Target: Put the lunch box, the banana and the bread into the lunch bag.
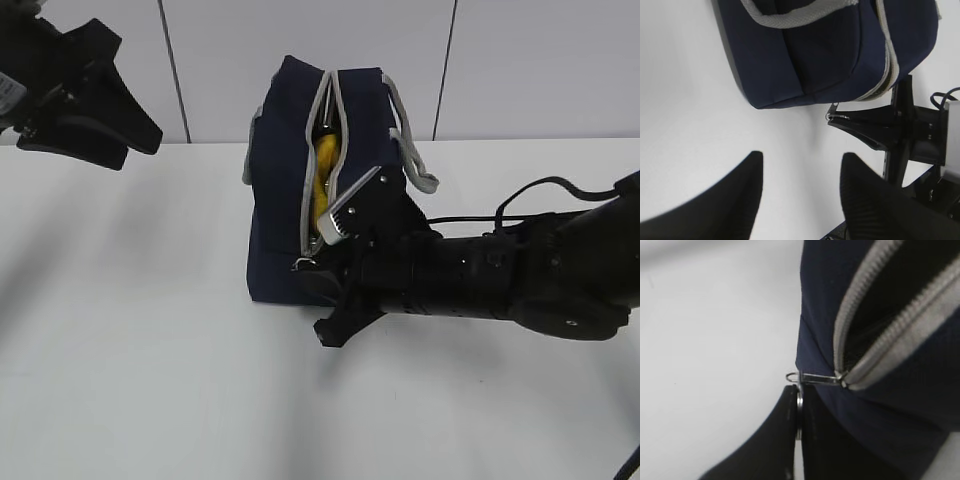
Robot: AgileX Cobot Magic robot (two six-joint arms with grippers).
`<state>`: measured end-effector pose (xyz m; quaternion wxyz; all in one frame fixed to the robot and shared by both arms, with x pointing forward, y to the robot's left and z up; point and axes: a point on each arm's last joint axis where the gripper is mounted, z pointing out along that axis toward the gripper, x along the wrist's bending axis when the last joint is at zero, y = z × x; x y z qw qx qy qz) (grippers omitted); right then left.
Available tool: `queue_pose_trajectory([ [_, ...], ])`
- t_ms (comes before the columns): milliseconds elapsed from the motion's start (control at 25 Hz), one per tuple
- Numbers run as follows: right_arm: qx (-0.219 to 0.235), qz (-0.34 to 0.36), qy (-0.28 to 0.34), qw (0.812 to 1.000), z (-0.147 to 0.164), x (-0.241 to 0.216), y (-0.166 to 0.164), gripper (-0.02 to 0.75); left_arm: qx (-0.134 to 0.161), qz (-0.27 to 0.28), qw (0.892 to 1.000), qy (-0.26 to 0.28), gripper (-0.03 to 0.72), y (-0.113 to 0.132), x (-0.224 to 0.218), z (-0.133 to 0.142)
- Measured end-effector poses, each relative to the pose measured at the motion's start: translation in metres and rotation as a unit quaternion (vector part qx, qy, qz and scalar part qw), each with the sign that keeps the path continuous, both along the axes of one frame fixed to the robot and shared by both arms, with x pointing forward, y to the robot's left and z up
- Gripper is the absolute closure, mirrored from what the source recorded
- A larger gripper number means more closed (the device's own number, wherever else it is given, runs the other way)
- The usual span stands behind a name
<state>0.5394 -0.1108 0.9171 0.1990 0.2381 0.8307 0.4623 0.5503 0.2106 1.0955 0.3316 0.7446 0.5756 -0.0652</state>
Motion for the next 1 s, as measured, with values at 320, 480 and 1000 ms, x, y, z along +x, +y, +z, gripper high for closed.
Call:
queue_pose_trajectory([
  [320, 0.014, 0.002, -0.026, 1.0, 0.022, -0.002, -0.001, 0.754, 0.0, 0.0, 1.0, 0.0, 0.327, 0.0, 0.0, 0.0],
  [480, 0.023, 0.004, -0.028, 0.999, 0.029, -0.004, -0.001, 0.754, 0.0, 0.0, 1.0, 0.0, 0.327, 0.0, 0.0, 0.0],
  [1000, 0.044, 0.004, -0.054, 0.998, 0.055, -0.009, -0.004, 0.754, -0.001, 0.0, 1.0, 0.0, 0.327, 0.0, 0.0, 0.0],
])
